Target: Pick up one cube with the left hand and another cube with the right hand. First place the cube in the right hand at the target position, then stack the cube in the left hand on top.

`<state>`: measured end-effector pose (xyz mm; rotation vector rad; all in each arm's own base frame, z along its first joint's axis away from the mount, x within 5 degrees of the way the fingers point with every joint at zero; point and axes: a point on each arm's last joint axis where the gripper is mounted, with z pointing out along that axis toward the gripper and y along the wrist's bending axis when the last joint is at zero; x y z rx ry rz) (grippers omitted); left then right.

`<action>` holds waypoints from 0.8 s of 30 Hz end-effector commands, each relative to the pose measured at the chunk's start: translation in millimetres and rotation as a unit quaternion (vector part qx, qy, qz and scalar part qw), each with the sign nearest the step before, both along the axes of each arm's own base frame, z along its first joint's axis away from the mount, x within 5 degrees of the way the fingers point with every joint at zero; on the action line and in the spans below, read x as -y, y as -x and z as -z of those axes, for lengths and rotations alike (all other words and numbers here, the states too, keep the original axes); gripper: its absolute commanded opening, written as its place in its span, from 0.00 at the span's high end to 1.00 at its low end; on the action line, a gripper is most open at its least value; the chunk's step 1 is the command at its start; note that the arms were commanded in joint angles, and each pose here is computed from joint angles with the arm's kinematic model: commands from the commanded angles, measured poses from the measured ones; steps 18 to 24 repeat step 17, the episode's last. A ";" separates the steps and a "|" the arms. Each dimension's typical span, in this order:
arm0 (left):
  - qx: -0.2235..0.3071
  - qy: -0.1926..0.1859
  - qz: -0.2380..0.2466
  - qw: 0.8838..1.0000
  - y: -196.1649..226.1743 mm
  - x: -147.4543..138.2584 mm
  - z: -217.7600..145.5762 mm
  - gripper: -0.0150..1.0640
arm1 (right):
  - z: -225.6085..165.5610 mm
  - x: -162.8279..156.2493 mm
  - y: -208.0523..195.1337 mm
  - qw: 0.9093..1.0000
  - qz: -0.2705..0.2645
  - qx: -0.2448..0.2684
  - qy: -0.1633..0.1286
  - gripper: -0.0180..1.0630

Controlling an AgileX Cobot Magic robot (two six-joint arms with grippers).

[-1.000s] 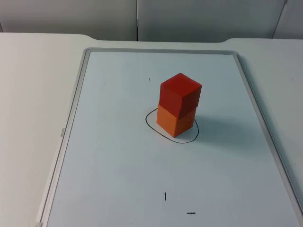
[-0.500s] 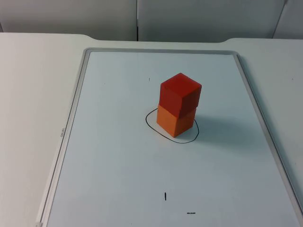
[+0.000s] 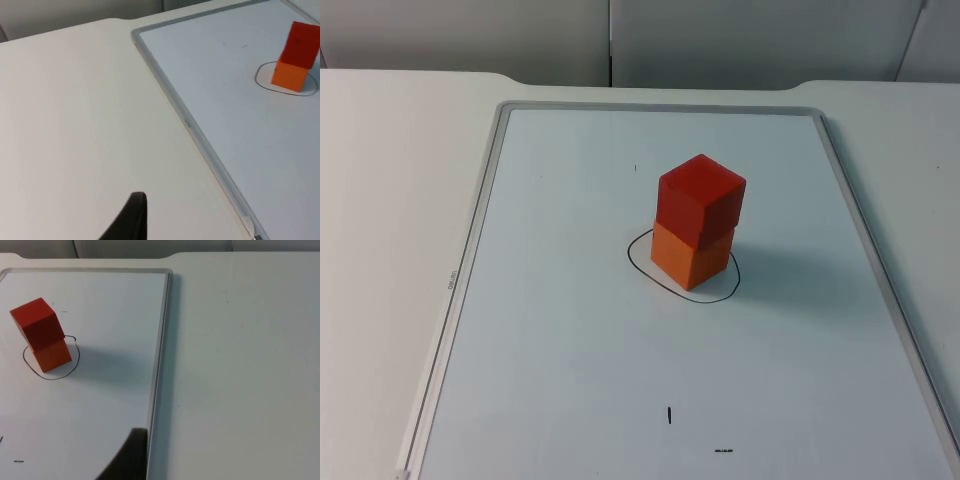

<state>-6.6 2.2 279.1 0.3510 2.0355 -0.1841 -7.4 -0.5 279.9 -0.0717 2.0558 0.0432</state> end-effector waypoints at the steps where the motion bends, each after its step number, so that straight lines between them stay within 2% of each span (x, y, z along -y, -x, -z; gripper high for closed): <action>1: 0.005 0.003 -0.021 1.000 0.1 0.3 -0.1 0.01 | 1.6 -0.1 -0.6 1.000 0.001 0.001 0.000 0.01; 8: 0.005 0.003 -0.097 0.995 0.3 1.3 -0.1 0.01 | 1.6 -0.1 -0.6 1.000 0.001 0.001 0.000 0.01; 17: 0.005 0.002 -0.164 0.986 0.4 2.2 -0.1 0.01 | 1.6 -0.1 -0.6 1.000 0.001 0.001 0.000 0.01; 24: 0.005 0.002 -0.164 0.986 0.4 2.2 -0.1 0.01 | 1.6 -0.1 -0.6 1.000 0.001 0.001 0.000 0.01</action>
